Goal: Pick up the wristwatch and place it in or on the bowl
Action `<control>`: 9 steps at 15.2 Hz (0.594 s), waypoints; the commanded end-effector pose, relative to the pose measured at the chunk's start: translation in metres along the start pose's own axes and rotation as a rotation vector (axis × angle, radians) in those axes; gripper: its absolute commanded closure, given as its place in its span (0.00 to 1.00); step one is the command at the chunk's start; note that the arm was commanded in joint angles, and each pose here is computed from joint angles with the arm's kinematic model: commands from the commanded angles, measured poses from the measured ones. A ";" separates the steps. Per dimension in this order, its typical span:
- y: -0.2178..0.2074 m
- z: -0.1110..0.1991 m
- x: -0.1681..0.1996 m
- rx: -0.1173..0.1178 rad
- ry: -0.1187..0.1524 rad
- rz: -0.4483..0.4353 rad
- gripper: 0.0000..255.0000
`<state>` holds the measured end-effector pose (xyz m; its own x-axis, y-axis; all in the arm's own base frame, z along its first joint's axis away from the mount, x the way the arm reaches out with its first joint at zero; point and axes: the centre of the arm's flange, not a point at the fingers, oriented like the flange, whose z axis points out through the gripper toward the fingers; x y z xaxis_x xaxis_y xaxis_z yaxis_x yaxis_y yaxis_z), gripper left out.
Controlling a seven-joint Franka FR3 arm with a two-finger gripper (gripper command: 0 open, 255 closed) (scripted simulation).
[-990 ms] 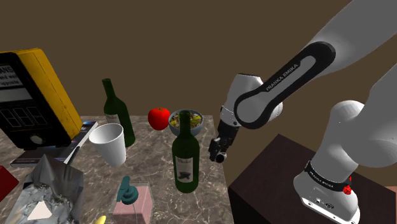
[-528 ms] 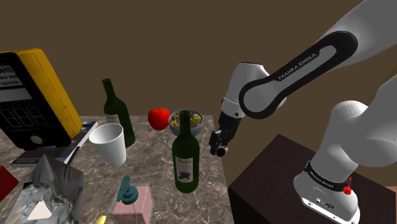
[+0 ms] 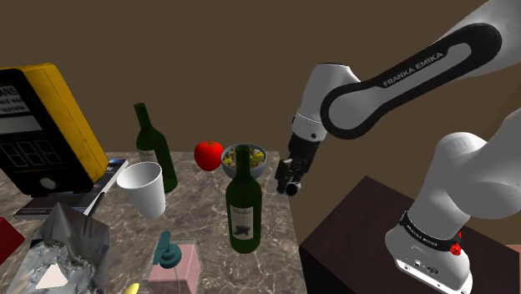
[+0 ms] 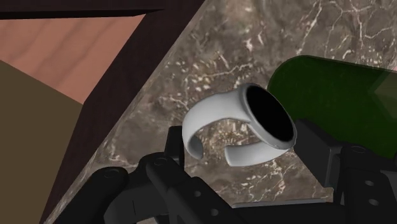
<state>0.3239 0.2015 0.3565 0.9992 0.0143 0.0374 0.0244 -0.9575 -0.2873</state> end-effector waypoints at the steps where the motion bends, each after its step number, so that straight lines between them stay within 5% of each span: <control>1: -0.003 -0.010 0.001 0.000 -0.001 0.000 1.00; 9: -0.015 -0.051 0.003 0.000 -0.001 0.000 1.00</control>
<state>0.3251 0.2010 0.4027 0.9992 0.0144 0.0373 0.0245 -0.9575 -0.2873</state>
